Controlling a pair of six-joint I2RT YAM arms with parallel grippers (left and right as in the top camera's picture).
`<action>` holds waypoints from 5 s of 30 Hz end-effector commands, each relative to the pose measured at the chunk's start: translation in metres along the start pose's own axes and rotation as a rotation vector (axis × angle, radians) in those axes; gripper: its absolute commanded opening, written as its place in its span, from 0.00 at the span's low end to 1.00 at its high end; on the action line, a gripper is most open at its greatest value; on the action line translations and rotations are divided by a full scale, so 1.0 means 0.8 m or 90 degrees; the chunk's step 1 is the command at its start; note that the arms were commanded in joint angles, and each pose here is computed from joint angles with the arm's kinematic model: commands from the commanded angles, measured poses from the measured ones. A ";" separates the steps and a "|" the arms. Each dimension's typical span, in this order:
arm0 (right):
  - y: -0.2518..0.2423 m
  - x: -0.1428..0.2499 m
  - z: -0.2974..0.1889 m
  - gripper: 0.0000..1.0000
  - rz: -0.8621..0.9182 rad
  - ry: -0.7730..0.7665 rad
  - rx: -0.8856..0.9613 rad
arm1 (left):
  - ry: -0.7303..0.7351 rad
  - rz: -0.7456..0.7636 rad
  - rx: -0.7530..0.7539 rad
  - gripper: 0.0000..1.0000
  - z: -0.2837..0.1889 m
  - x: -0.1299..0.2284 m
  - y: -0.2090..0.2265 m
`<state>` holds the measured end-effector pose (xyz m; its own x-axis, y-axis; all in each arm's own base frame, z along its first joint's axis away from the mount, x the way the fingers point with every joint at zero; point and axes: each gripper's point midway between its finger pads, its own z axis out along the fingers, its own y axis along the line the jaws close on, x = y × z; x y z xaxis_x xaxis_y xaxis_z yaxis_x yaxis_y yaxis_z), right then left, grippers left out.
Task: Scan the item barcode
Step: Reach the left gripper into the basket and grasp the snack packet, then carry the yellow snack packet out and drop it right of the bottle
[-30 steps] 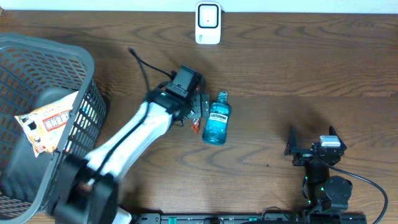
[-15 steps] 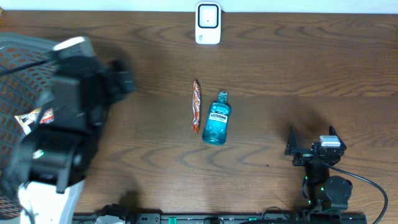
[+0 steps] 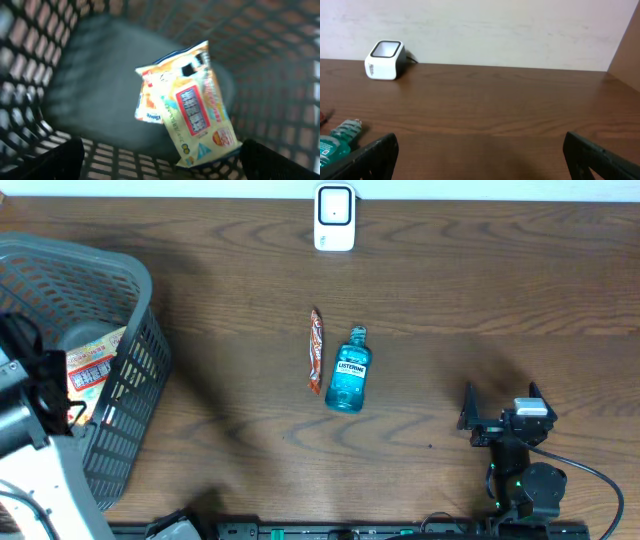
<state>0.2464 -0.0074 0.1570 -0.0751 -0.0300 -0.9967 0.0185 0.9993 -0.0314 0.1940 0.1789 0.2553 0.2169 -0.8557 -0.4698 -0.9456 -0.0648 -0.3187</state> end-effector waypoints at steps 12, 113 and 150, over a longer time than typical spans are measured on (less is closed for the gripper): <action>0.001 0.000 0.000 0.99 -0.003 -0.001 -0.002 | 0.245 -0.118 -0.103 0.99 0.158 0.102 -0.022; 0.001 0.000 0.000 0.99 -0.003 -0.001 -0.002 | 0.613 0.931 0.873 0.08 -0.126 0.701 -0.020; 0.001 0.000 0.000 0.99 -0.003 -0.001 -0.002 | 0.548 1.041 0.768 0.85 -0.053 0.692 -0.037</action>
<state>0.2464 -0.0074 0.1570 -0.0751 -0.0300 -0.9967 0.0185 0.9993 -0.0314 0.3322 -0.3074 0.0328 -0.8531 0.1646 -0.4951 0.4445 0.7262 -0.5245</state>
